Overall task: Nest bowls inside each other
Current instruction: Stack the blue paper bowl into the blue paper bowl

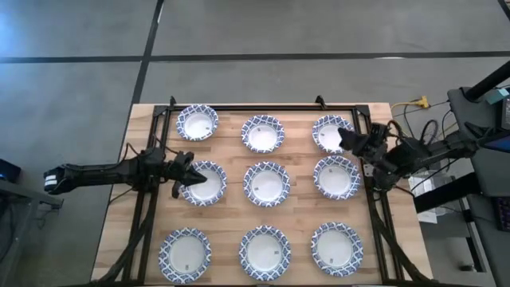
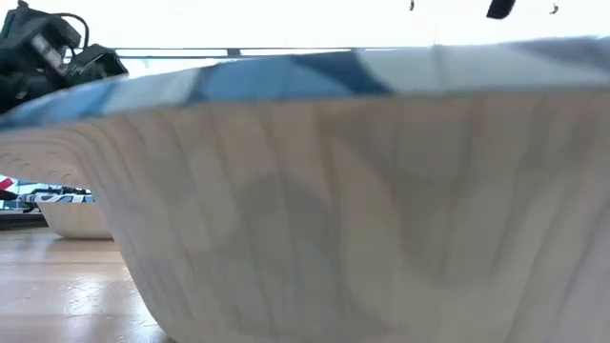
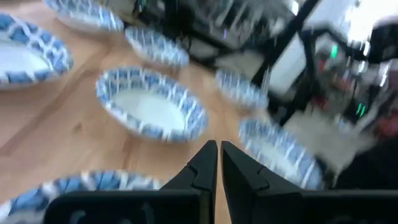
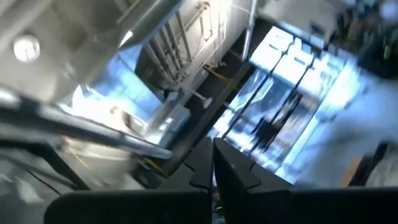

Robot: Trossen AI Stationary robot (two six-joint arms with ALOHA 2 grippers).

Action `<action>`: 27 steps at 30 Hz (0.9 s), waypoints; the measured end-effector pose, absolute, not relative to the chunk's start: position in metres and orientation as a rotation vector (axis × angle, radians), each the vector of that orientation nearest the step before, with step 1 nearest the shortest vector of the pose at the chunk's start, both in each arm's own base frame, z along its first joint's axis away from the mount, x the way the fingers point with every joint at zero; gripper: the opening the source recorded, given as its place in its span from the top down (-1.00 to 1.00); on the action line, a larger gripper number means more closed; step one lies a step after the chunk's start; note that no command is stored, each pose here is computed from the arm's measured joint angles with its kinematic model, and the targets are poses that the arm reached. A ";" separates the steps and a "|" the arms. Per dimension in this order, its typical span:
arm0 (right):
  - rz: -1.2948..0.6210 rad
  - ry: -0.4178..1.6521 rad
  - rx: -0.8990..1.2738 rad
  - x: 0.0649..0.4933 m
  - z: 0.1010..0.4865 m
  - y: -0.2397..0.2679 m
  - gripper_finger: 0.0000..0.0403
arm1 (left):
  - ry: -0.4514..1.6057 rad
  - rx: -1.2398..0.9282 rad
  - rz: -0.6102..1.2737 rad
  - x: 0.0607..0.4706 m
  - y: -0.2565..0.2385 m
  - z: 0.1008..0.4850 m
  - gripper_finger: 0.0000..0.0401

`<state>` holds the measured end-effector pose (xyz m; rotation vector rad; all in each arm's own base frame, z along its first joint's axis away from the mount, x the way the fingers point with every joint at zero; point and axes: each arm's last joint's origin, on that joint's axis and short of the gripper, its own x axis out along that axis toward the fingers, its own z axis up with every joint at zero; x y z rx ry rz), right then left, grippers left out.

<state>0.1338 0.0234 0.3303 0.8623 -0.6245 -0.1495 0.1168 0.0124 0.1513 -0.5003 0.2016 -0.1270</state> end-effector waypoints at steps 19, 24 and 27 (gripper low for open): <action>-0.328 -0.219 0.427 0.226 0.384 0.050 0.96 | -1.115 -0.739 0.084 0.074 0.024 0.251 0.97; -0.391 0.060 0.478 0.240 0.375 0.061 0.96 | -1.115 -0.742 0.077 0.076 0.024 0.264 0.97; -0.496 0.237 0.518 0.242 0.366 0.061 0.96 | -1.031 -0.777 0.048 0.086 0.025 0.272 0.97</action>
